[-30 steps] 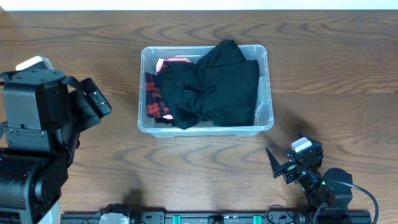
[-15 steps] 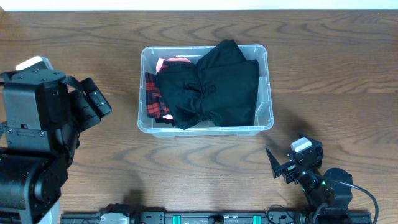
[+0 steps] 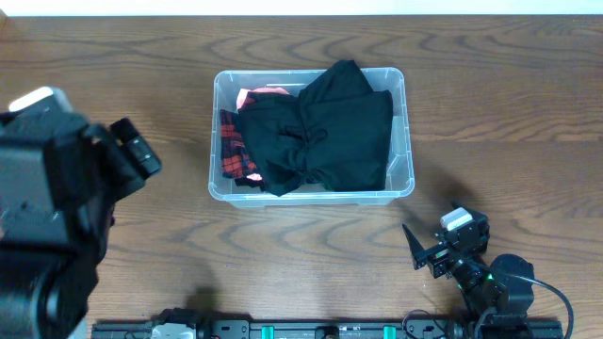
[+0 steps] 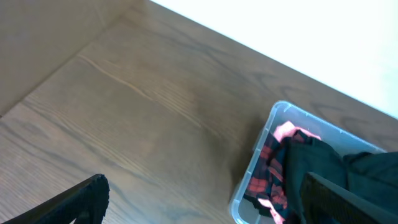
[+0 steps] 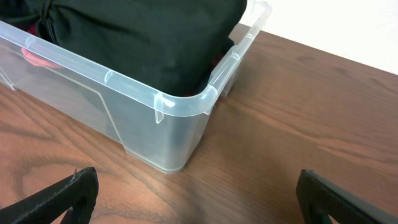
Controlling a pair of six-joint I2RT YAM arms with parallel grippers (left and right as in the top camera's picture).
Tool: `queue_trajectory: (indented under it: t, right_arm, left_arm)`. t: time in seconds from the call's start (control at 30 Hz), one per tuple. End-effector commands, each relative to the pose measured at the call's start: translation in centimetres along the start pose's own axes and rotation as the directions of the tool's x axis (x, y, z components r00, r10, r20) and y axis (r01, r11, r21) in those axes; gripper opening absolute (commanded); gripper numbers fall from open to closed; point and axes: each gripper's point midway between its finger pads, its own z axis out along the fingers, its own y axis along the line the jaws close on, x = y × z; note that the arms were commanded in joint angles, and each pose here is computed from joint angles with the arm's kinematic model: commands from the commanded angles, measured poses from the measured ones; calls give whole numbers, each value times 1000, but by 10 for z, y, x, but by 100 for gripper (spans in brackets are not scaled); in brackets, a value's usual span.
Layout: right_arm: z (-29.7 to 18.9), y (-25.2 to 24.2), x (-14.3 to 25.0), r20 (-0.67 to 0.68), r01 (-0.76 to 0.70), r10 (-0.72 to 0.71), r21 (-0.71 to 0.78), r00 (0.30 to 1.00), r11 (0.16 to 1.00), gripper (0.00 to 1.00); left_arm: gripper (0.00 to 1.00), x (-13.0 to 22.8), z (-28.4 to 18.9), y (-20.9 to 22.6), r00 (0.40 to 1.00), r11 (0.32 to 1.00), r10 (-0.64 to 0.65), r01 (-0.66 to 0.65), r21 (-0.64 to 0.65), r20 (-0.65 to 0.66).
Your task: Pack container
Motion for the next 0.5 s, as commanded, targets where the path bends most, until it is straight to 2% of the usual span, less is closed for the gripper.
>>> queue_trajectory:
  t: [0.0,0.1,0.2,0.47]
  right_arm:
    - [0,2,-1,8,-8,8,-7,1000,1000,99]
    - [0,2,-1,8,-8,8,-7,1000,1000,99]
    - [0,2,-1,8,-8,8,-7,1000,1000,99]
    - [0,2,-1,8,-8,8,-7,1000,1000,99]
  left_arm:
    - [98,7,-18,2,993,990,110,-113,83,44]
    - [98,14,-22,-12,966,947,236,-252,197,102]
    - [98,21,-20,-20,938,908,297,-335,250,180]
    - [98,57,6,-13,915,904,254,-340,259,314]
